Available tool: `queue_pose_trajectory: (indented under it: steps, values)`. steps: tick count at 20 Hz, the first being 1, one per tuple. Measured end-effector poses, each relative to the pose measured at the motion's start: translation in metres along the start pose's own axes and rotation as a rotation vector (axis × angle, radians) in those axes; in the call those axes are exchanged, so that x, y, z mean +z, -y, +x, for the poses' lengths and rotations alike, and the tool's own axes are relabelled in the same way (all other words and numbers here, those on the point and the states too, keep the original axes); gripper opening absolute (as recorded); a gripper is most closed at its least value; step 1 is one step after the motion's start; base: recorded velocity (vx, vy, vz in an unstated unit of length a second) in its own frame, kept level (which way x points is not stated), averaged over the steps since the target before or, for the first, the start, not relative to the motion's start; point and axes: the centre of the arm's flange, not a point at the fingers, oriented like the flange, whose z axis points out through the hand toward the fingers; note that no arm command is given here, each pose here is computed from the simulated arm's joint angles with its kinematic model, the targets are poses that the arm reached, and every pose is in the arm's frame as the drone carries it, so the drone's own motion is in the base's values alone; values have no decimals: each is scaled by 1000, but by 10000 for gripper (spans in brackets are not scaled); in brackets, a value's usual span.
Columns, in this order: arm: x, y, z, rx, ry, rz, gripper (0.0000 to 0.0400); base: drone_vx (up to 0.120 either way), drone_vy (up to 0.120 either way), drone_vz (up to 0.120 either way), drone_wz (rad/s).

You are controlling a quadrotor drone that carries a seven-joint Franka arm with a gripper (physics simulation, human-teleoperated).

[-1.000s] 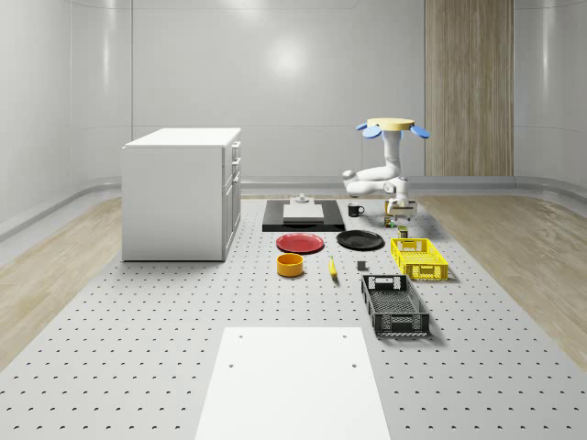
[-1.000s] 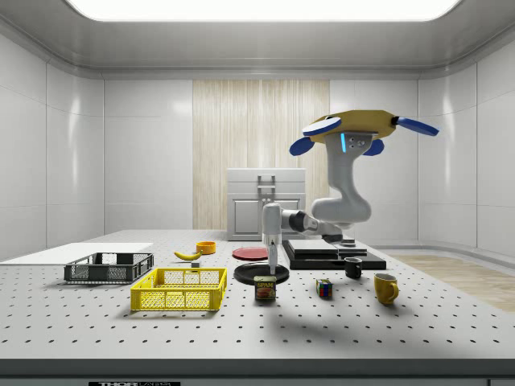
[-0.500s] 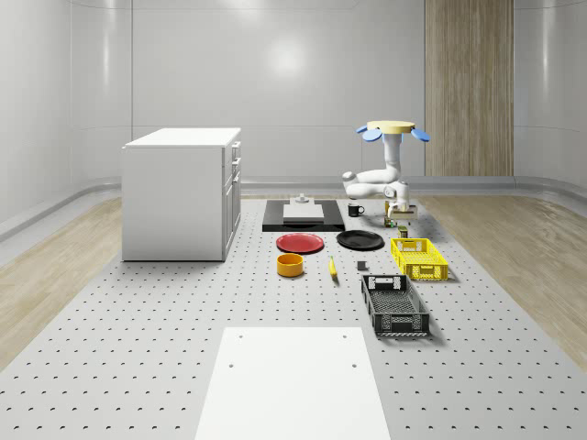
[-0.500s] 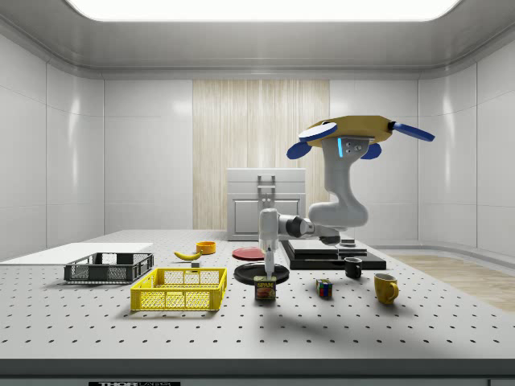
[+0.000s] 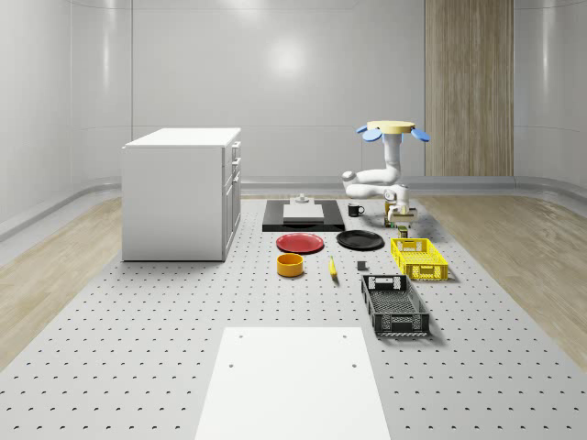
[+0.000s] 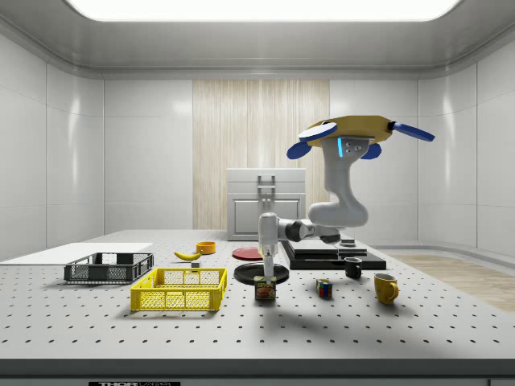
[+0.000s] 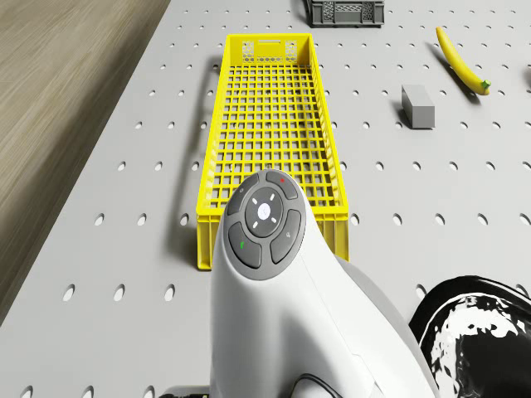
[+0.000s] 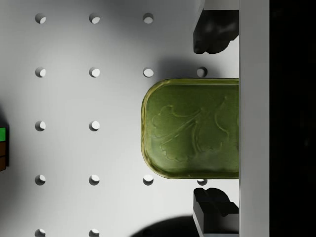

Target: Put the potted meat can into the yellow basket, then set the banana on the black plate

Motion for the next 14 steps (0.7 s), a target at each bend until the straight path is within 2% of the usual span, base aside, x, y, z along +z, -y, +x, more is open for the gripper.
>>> queue_pose_trajectory:
  steps: [8,14]
  values:
    - [8,5,5,0,0,0,400,0,0,0,0]
    - [11,14,16,0,0,0,400,0,0,0,0]
